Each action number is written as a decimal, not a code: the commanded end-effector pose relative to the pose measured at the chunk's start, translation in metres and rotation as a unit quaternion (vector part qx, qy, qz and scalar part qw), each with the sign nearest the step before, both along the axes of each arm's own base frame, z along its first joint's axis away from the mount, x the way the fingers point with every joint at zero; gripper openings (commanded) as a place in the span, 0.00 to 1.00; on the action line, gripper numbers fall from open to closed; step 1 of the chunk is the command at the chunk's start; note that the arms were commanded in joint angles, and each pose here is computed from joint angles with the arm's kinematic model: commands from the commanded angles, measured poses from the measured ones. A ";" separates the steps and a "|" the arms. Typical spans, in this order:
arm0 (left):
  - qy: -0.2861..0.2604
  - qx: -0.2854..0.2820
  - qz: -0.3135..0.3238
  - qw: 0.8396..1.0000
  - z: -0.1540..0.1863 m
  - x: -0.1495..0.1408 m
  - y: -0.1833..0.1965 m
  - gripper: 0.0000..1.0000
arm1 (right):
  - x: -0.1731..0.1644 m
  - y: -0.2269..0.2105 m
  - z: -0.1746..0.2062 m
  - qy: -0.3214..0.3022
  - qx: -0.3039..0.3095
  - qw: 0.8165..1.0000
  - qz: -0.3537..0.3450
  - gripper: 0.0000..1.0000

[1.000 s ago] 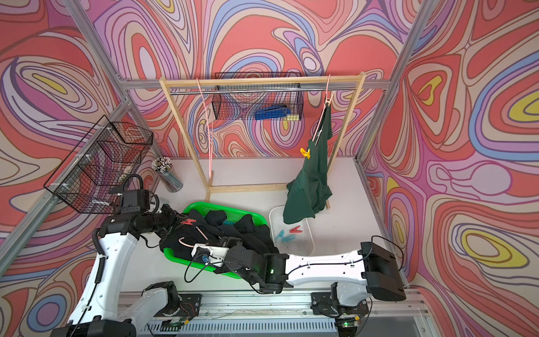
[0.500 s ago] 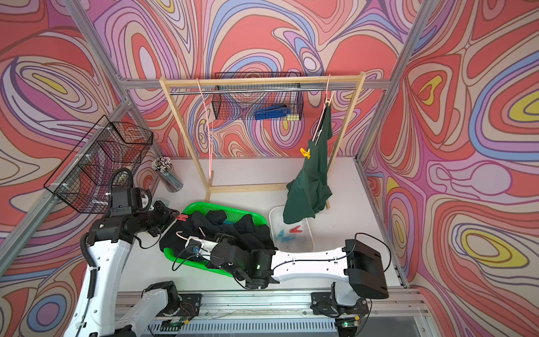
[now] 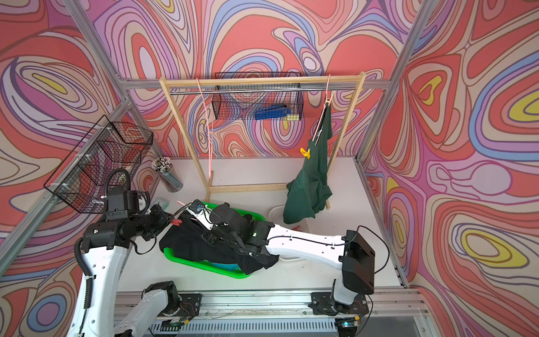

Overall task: Remove the clothespins securing t-shirts to the hanger
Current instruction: Remove the clothespin from the hanger, then place the hanger in the basket.

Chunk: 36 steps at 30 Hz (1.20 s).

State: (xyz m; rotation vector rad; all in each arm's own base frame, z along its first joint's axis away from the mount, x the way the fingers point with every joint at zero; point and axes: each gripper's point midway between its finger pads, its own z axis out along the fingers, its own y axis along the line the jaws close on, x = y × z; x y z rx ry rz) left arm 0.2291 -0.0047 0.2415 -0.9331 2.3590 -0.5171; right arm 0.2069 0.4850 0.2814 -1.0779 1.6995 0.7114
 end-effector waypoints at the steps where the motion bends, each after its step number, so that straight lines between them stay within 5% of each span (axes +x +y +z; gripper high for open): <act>1: -0.001 0.020 -0.009 1.000 0.006 -0.010 0.003 0.20 | -0.012 0.009 0.005 0.084 0.034 0.995 0.043 0.00; 7: -0.009 0.018 -0.020 1.000 0.009 -0.015 -0.001 0.20 | 0.002 0.005 0.001 0.155 0.064 0.985 0.037 0.00; 17: -0.011 0.022 -0.025 0.999 0.003 -0.022 -0.002 0.19 | 0.040 -0.016 -0.056 0.195 -0.012 0.979 -0.066 0.00; 25: -0.020 0.013 -0.028 0.999 0.002 -0.024 -0.006 0.20 | 0.058 -0.041 -0.084 0.196 -0.061 0.968 -0.145 0.39; 36: -0.044 -0.054 -0.042 0.997 -0.005 -0.019 -0.026 0.18 | 0.061 -0.085 -0.059 0.148 -0.069 0.969 -0.187 0.64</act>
